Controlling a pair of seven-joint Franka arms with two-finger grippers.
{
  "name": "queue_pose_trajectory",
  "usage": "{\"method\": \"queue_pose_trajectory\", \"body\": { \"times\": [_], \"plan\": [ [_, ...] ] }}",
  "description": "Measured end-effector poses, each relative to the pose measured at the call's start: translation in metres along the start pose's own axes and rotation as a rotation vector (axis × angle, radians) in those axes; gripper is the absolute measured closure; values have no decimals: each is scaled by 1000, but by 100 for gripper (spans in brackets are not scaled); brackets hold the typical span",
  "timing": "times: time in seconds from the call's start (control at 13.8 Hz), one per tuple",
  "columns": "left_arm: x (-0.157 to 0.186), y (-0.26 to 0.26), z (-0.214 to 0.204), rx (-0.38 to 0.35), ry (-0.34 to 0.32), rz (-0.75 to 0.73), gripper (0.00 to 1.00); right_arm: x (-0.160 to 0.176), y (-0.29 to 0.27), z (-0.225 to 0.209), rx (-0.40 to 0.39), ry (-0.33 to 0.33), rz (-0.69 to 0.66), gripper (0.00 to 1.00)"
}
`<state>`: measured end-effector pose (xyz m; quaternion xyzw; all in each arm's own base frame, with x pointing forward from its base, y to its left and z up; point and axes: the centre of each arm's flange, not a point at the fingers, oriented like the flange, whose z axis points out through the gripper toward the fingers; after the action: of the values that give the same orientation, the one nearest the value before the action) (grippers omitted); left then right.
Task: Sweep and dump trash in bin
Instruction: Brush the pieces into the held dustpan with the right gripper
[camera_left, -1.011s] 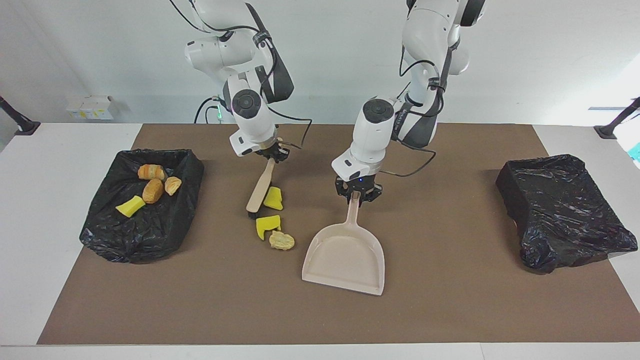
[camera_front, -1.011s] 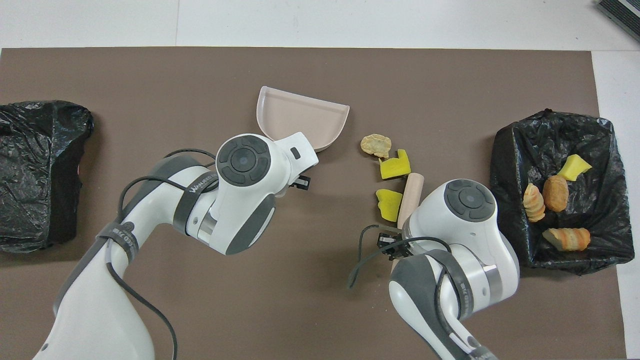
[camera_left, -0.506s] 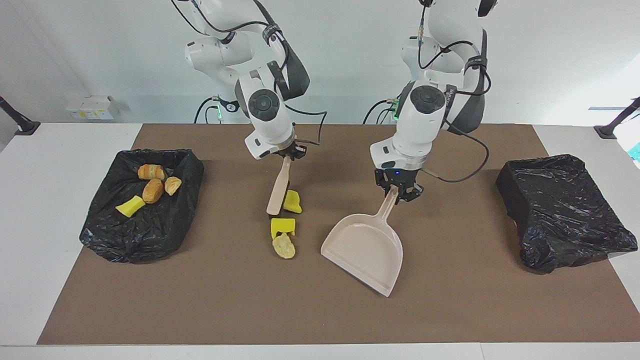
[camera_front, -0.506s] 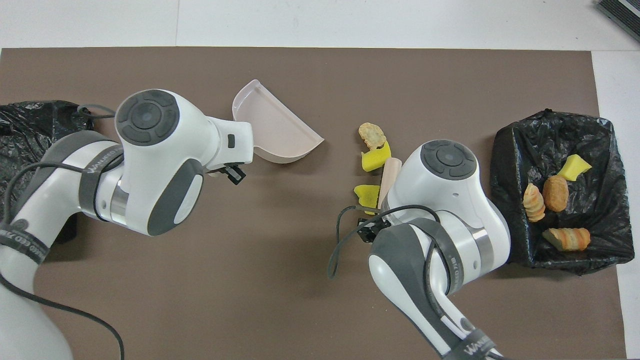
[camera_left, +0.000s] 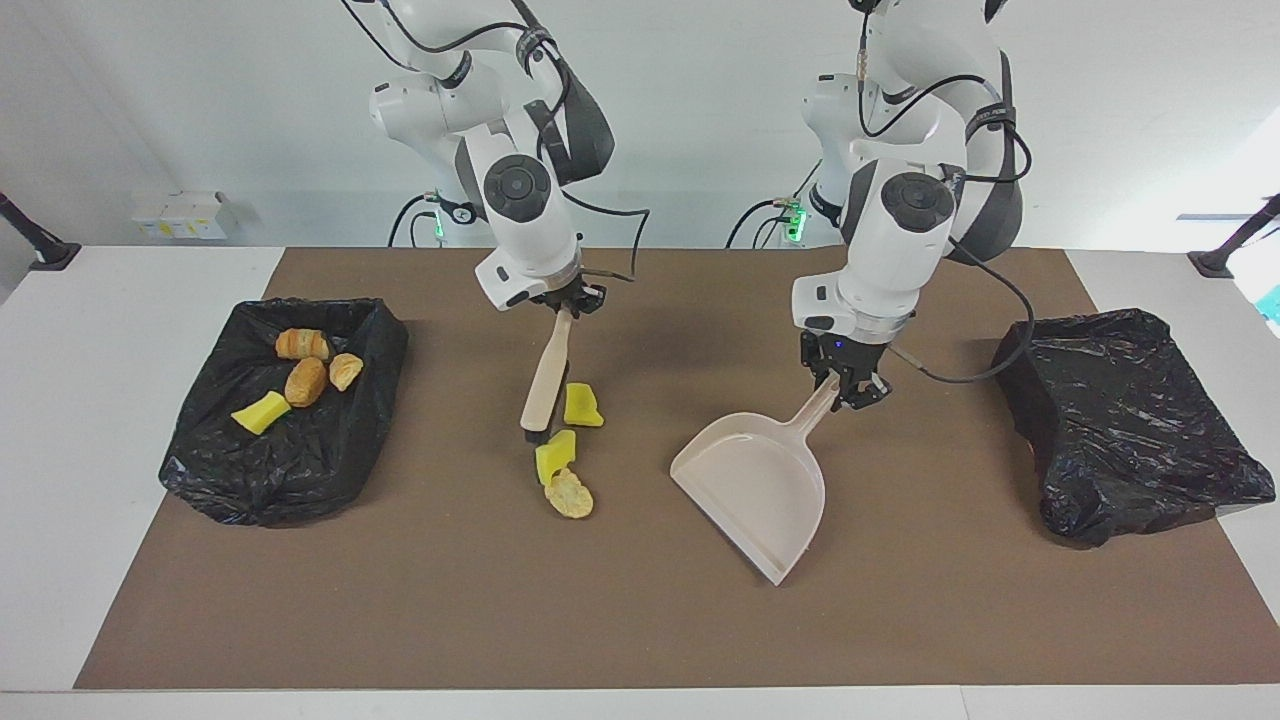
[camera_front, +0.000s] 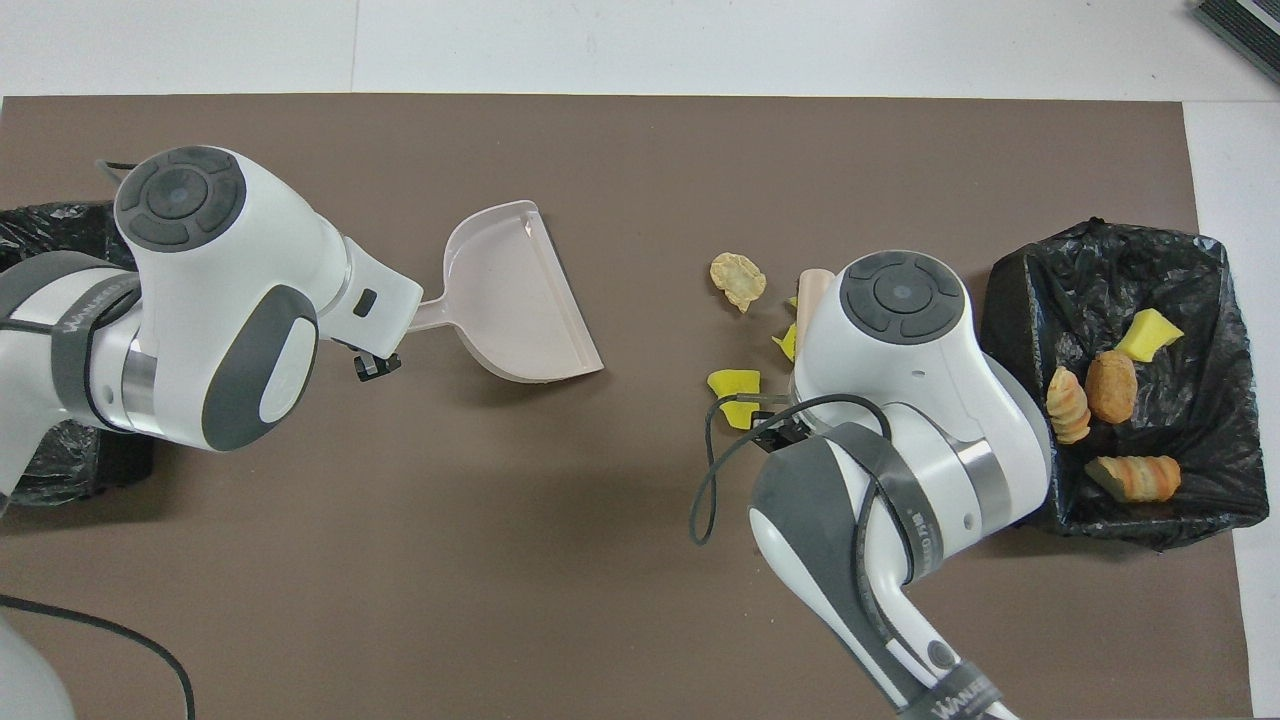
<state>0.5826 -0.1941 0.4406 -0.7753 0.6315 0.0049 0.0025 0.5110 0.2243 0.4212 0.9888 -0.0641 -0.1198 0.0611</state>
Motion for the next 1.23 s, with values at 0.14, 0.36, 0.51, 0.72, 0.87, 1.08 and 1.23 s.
{"method": "queue_pose_trajectory", "body": {
  "times": [0.14,0.36,0.51,0.72,0.87,1.08,1.23],
  "plan": [
    [3,6,4,-9,-4,120,67,9,12,1,-26,21,-66,74],
    [3,27,19,-40,-19,172,67,40,46,12,-60,52,-180,74],
    [4,48,31,-36,-19,193,67,62,57,32,-80,65,-233,74],
    [7,71,46,-12,-18,226,67,91,78,60,-85,74,-299,74],
    [10,76,54,32,-19,254,67,101,90,71,-89,66,-313,74],
    [10,82,75,64,-3,267,67,99,77,77,-93,58,-338,74],
    [9,82,80,65,-2,268,67,92,57,78,-99,59,-373,74]
  ]
}}
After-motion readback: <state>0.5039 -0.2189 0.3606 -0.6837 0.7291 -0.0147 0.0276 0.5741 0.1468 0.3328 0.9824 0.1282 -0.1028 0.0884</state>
